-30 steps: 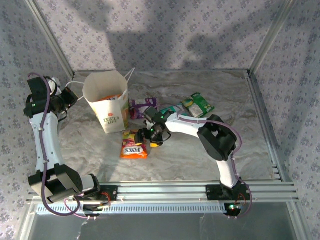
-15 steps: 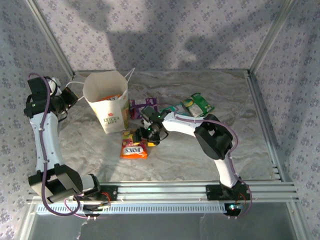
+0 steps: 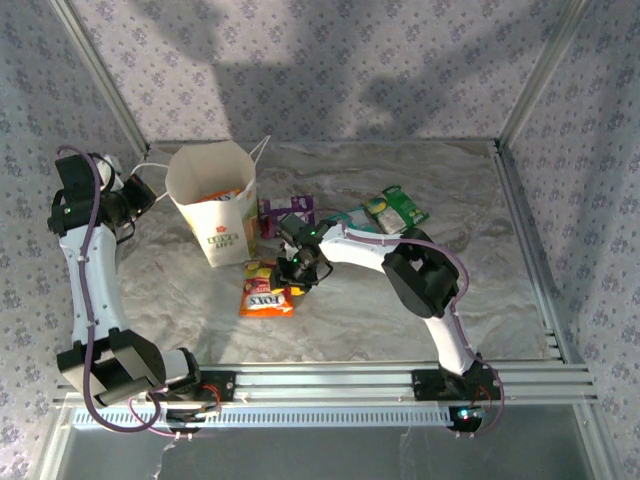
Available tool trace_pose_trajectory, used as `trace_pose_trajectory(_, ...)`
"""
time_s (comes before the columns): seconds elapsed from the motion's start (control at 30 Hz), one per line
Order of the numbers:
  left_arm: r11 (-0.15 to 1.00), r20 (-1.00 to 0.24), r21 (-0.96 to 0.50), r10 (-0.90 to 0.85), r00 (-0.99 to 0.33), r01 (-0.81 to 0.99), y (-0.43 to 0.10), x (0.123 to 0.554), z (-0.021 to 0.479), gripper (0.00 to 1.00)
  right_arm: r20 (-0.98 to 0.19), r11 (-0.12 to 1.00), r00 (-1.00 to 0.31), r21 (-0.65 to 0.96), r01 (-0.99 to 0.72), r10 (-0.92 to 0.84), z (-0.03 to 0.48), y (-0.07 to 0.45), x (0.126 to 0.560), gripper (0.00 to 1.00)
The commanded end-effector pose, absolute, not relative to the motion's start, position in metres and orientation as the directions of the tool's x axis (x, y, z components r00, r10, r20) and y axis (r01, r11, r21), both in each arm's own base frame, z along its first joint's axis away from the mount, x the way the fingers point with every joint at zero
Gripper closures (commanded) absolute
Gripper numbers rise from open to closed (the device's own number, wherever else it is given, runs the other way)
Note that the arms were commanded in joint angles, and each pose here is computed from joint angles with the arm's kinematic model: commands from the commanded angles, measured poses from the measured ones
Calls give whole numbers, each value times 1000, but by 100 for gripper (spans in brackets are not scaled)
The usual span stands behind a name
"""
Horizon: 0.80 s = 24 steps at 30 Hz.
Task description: Place the snacks into the paper bag
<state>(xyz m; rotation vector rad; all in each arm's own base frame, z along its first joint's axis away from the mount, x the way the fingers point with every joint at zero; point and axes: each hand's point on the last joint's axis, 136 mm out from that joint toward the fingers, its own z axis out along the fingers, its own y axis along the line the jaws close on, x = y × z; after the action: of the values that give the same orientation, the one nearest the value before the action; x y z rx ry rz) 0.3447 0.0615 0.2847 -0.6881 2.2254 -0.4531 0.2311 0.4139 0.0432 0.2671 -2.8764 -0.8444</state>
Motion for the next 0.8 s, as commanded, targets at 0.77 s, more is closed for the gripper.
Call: trace_pose_trajectory(0.77, 782, -559, -549, -605, -567, -294, 54, 340, 297, 93, 44, 895, -985, 426, -134, -169, 61, 389, 238, 100)
